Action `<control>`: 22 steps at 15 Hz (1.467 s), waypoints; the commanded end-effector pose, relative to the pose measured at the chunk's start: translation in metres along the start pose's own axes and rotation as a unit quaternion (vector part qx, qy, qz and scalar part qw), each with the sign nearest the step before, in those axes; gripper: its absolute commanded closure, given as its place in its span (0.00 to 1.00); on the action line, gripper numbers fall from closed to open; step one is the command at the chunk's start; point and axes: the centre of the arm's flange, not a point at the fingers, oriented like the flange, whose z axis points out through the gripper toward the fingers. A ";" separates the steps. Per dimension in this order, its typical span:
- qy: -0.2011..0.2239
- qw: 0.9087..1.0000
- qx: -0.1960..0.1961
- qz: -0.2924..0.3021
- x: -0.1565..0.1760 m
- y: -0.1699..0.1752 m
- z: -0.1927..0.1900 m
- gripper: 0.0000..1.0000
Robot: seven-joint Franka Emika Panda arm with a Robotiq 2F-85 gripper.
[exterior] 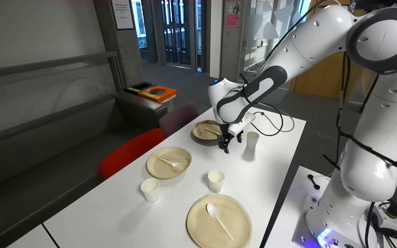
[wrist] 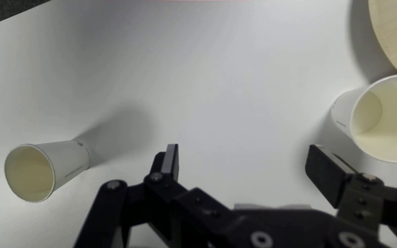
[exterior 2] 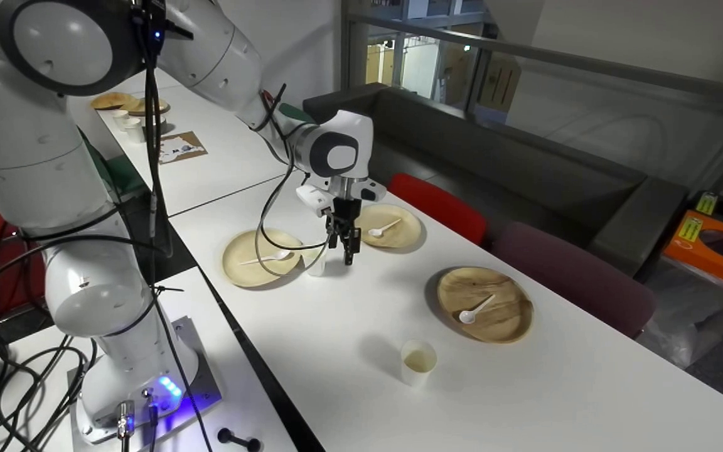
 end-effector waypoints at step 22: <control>-0.033 0.995 0.002 -0.098 -0.010 -0.092 0.060 0.00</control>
